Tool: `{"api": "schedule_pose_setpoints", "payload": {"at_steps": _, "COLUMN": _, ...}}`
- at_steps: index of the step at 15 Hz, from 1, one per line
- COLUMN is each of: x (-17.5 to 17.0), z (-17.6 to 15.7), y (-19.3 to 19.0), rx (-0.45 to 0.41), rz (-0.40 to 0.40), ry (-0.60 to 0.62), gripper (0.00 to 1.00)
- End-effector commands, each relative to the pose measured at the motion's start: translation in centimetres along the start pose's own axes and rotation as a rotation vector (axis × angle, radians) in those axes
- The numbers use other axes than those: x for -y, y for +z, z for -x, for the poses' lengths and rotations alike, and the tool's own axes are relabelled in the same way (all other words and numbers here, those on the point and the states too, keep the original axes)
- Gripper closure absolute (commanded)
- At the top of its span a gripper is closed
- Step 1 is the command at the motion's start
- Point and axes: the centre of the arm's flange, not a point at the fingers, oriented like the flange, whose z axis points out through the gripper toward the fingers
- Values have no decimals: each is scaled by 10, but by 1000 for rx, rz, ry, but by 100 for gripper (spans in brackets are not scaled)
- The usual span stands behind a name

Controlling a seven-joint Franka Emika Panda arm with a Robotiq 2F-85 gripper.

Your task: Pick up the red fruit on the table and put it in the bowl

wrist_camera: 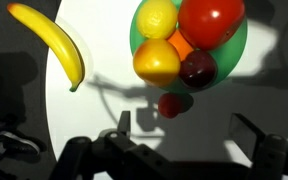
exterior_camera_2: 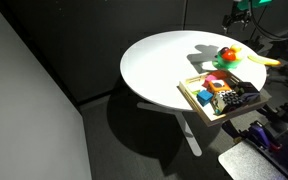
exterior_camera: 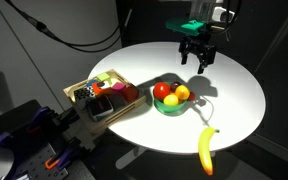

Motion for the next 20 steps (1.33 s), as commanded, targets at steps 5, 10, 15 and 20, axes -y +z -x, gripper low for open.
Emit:
{"api": "schedule_pose_setpoints", "payload": {"at_steps": 5, "x": -6, "z": -28, "y": 26, "rx": -49, "rz": 13, "ry": -5, "gripper": 0}}
{"api": "schedule_pose_setpoints", "payload": {"at_steps": 10, "x": -4, "z": -19, "y": 36, "rx": -34, "rz": 12, "ry": 4, "gripper": 0}}
{"api": "schedule_pose_setpoints", "payload": {"at_steps": 15, "x": -4, "z": -20, "y": 36, "rx": -37, "rz": 13, "ry": 4, "gripper": 0}}
{"api": "schedule_pose_setpoints", "payload": {"at_steps": 20, "x": -6, "z": -24, "y": 46, "rx": -35, "rz": 15, "ry": 6, "gripper": 0}}
